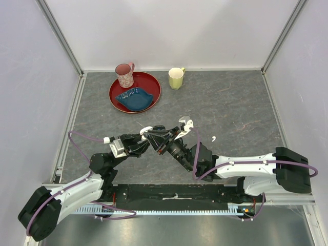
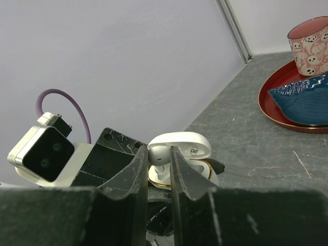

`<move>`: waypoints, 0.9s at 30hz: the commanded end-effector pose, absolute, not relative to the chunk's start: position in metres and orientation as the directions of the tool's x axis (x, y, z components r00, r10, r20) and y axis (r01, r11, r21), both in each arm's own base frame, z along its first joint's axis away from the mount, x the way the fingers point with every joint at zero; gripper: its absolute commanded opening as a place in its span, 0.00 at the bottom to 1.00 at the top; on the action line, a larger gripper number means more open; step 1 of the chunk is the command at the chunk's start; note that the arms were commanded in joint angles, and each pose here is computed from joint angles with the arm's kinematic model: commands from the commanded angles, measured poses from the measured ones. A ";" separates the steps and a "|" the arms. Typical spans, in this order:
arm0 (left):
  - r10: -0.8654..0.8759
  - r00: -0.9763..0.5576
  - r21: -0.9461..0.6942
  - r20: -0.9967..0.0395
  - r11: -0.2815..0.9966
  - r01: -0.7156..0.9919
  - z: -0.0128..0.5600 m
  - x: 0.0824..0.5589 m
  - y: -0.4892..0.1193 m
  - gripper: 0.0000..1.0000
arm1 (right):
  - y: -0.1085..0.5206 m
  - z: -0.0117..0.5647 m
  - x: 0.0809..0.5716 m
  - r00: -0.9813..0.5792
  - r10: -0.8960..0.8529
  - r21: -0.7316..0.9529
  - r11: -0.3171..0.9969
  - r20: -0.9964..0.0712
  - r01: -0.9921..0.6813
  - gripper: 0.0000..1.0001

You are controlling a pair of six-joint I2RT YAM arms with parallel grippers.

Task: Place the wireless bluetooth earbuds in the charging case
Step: Place the earbud in the charging case.

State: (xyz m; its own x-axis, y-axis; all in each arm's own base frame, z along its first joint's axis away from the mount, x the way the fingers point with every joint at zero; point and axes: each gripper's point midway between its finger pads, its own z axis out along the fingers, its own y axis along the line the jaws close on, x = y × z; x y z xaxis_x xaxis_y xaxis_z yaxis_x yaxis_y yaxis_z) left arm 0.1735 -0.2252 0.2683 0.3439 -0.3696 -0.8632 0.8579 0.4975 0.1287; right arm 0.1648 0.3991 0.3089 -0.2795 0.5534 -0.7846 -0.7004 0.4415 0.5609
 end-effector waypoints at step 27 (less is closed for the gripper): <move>-0.473 0.451 0.162 -0.757 0.533 0.830 0.311 0.160 -0.208 0.02 | 0.399 0.317 0.150 -0.313 0.438 0.515 0.487 -0.843 -0.705 0.63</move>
State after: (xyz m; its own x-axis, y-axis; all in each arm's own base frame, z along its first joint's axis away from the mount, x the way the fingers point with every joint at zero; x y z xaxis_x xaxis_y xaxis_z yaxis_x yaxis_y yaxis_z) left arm 0.1735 -0.2237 0.2674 0.3397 -0.3677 -0.8656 0.8554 0.5035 0.1218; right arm 0.1528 0.3996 0.3084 -0.3064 0.4517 -0.8379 -0.7067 0.4817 0.5182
